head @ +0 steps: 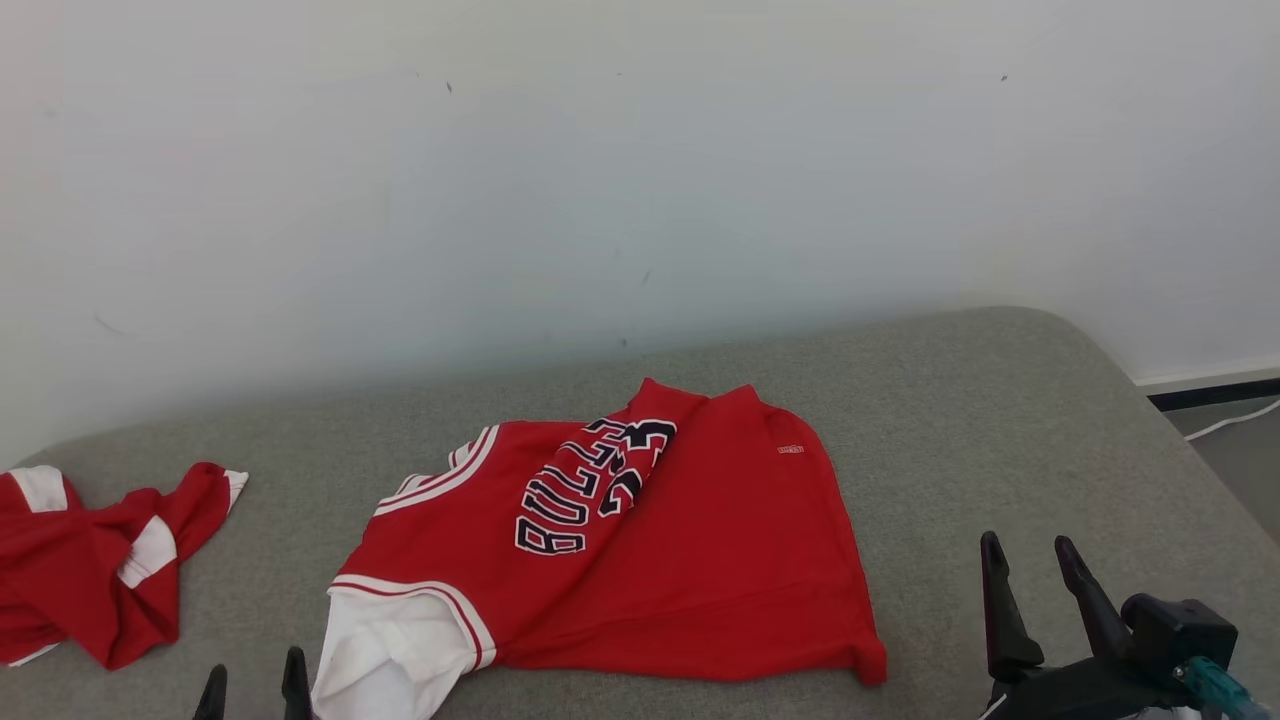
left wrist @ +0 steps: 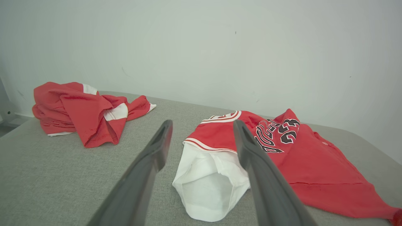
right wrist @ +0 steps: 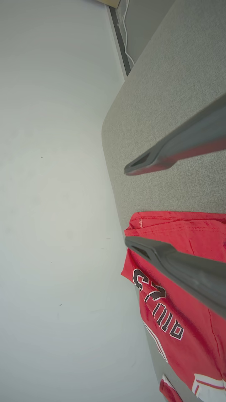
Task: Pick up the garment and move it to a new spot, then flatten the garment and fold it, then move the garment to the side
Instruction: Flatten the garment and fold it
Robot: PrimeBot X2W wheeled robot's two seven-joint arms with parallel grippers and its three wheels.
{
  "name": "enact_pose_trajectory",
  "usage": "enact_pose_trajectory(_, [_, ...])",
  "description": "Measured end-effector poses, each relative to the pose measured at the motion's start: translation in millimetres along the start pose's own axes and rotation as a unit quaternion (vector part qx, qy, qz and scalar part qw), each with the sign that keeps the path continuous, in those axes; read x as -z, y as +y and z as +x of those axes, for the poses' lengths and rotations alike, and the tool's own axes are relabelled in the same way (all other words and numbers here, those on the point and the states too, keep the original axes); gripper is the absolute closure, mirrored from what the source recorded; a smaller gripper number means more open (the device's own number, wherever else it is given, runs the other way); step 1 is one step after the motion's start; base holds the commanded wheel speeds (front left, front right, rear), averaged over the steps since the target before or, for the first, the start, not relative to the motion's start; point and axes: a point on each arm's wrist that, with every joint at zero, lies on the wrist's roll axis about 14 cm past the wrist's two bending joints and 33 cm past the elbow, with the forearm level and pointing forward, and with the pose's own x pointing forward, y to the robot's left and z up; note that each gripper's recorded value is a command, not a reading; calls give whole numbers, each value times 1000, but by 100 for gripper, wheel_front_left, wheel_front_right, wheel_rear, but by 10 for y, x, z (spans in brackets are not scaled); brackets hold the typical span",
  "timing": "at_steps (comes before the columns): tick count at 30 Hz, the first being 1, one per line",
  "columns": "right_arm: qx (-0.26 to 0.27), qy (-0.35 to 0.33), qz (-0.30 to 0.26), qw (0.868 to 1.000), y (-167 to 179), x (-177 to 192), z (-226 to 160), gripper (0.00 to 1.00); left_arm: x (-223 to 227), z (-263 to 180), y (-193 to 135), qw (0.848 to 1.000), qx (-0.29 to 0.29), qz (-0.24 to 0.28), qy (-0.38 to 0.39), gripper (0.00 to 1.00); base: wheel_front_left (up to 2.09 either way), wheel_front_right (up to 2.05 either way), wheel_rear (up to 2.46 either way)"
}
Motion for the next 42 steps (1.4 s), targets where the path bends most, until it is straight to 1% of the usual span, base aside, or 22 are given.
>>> enact_pose_trajectory(7, [-10, 1, 5, 1000, 79, 10, -30, 0, 43, -52, -51, 1000, 6, -1, 23, 0, 0, 0, 0])
enact_pose_trajectory(17, [-17, 8, 4, 1000, 114, 22, -4, 0, -42, -17, -91, 1000, 6, -4, 25, 0, 0, 0, 0])
enact_pose_trajectory(23, [-19, 14, 3, 1000, 130, 43, 12, 0, 11, -43, -108, 999, 5, -7, 43, 0, 0, 0, 0])
enact_pose_trajectory(34, [-24, 45, 2, 999, 179, 184, 42, 0, 76, -17, -130, 997, 3, -11, 72, 0, 0, 0, 0])
enact_pose_trajectory(37, [-33, 70, -4, 997, 203, 278, 50, 0, 150, -11, -134, 995, 1, -15, 94, 0, 0, 0, 0])
enact_pose_trajectory(38, [-52, 104, -17, 993, 257, 394, 59, 0, 251, 6, -120, 992, -3, -17, 123, 0, 0, 0, 0])
enact_pose_trajectory(42, [-90, 164, -53, 981, 343, 529, 204, 0, 356, 166, -91, 986, -6, -10, 166, 0, 0, 0, 0])
